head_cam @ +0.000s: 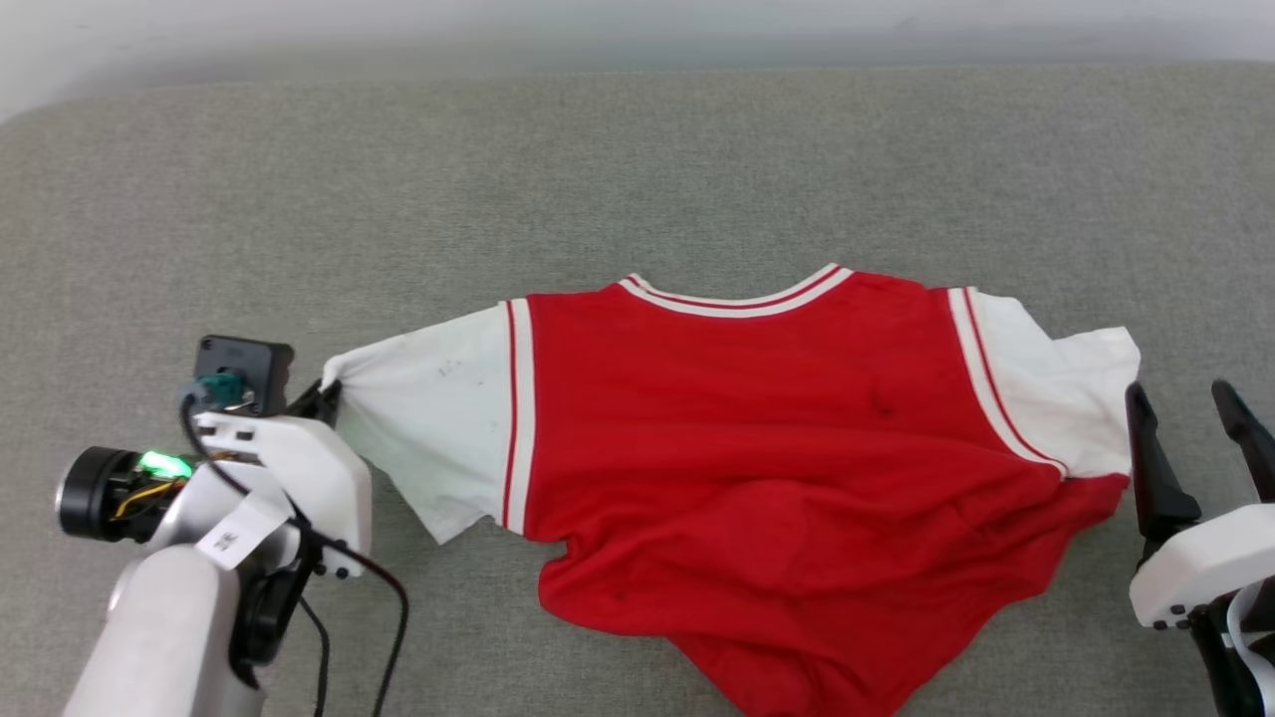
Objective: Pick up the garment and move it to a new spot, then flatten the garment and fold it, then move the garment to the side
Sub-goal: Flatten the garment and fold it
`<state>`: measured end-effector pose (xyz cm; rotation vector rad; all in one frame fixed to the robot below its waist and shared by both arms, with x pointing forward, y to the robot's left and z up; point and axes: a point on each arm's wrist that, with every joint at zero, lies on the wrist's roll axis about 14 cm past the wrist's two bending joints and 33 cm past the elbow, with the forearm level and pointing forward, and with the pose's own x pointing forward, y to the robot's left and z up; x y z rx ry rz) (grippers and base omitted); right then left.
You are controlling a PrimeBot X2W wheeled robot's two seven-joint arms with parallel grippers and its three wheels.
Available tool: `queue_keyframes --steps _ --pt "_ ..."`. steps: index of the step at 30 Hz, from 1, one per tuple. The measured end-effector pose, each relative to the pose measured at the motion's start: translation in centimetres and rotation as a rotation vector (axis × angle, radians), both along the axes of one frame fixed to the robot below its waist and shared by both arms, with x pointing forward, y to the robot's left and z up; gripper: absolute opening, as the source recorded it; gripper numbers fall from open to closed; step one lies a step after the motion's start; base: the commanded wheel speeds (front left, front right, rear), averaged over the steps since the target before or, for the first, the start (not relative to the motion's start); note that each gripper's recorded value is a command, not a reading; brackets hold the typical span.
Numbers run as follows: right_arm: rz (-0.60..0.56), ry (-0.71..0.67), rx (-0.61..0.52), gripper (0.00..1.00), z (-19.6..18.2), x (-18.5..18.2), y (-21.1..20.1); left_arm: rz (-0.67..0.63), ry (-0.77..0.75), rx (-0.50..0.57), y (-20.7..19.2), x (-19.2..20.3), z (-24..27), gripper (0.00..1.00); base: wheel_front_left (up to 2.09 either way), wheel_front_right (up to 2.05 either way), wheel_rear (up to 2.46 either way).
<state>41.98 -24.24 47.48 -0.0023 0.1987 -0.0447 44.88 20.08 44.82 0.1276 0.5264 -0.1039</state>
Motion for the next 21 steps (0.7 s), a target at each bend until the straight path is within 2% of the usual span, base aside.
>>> queue_keyframes --steps 6,7,10,21 --pt "0.029 0.233 -0.059 1.00 -2.2 0.7 -0.8 -0.034 -0.024 -0.031 -0.3 -1.9 2.1 0.00 0.00 0.00 0.00" --pt "0.029 0.233 -0.059 1.00 -2.2 0.7 -0.8 -0.034 -0.024 -0.031 -0.3 -1.9 2.1 0.00 0.00 0.00 0.00" --pt "0.018 0.390 -0.048 1.00 -2.8 2.1 -1.6 -0.063 -0.015 -0.038 -0.9 -3.0 2.9 0.00 0.00 0.00 0.00" --pt "0.021 0.765 -0.016 1.00 -5.6 5.4 -1.2 -0.092 0.001 -0.037 -1.7 -4.0 3.4 0.00 0.00 0.00 0.00"
